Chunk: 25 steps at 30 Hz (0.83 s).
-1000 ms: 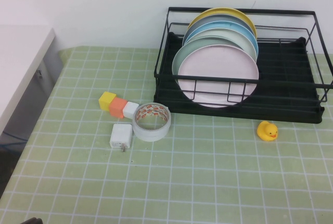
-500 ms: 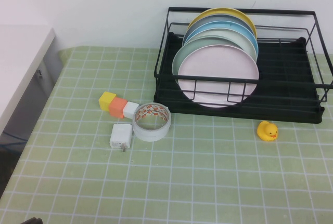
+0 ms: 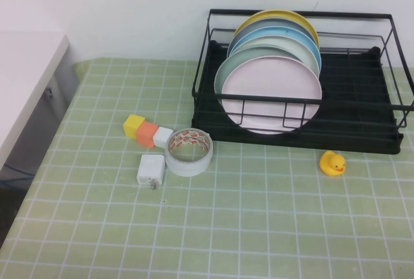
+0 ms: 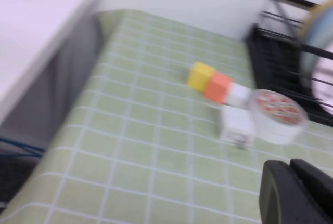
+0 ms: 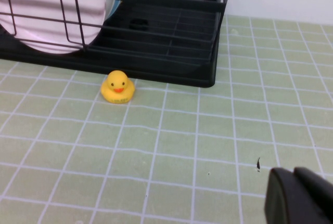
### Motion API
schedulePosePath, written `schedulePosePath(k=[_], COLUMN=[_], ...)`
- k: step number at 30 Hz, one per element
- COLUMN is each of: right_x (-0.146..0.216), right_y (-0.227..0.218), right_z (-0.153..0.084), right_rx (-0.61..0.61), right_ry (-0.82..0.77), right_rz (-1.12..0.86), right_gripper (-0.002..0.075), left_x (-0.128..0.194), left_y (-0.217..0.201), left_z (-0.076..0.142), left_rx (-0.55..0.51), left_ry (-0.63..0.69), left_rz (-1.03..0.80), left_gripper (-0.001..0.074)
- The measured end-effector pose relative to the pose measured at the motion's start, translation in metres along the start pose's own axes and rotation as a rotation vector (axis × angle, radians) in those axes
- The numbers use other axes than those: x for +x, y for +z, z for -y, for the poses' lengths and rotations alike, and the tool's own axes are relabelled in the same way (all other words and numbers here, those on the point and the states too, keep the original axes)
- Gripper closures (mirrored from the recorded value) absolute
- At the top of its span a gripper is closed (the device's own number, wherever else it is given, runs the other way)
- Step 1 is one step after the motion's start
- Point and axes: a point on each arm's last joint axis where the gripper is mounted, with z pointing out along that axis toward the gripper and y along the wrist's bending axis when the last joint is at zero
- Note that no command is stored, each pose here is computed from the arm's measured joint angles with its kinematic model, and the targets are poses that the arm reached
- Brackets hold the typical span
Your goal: Place plate on rack
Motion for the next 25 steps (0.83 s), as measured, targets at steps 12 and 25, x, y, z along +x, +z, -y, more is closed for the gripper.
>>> schedulePosePath(k=[12,25], right_x=[0.000,0.000], right_y=[0.000,0.000], right_z=[0.000,0.000], right_rx=[-0.001,-0.001], right_ry=[0.000,0.000], right_rz=[-0.002,-0.002], right_gripper=[0.0726,0.0726], left_x=[0.024,0.028], left_y=[0.012,0.012], left_z=[-0.014,-0.015], left_rx=[-0.047,-0.054], left_ry=[0.076,0.126], left_rz=[0.019,-0.023], left_gripper=[0.0736,0.0736])
